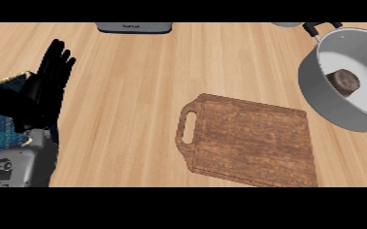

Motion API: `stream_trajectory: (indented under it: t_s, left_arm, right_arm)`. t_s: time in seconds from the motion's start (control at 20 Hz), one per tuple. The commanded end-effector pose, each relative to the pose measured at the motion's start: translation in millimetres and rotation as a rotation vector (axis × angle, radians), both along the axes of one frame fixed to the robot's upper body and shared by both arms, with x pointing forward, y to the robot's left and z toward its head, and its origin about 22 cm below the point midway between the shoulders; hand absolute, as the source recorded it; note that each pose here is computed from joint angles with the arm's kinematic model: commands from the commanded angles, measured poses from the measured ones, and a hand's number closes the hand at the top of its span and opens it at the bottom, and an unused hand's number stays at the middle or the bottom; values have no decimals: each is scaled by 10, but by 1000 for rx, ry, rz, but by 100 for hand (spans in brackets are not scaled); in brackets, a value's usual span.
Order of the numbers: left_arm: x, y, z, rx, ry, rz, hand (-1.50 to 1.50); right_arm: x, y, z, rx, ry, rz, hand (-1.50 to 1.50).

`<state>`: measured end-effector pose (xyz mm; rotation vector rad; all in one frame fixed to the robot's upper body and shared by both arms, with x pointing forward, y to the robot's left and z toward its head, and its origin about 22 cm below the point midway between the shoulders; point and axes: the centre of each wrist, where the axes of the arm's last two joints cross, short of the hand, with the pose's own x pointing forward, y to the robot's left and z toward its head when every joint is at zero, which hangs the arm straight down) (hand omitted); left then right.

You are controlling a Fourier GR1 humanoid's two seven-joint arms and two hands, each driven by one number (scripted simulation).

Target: Pick the cupcake from the cutting board and place it in the pot

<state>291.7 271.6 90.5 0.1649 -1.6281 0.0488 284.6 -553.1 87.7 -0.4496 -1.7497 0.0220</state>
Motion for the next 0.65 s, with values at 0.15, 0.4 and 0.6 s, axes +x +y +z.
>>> stream_trajectory:
  t_s: [0.15,0.4,0.6]
  left_arm:
    - [-11,-73,-6,-4,-4,-9,0]
    - [-113,-27,146,3,-30,2,0]
    - [-45,-18,27,1,2,3,0]
  right_arm:
    - [-407,-323,86,17,-1,31,-150]
    - [-499,-370,72,-22,14,30,-150]
    - [-591,-449,142,-11,23,36,-150]
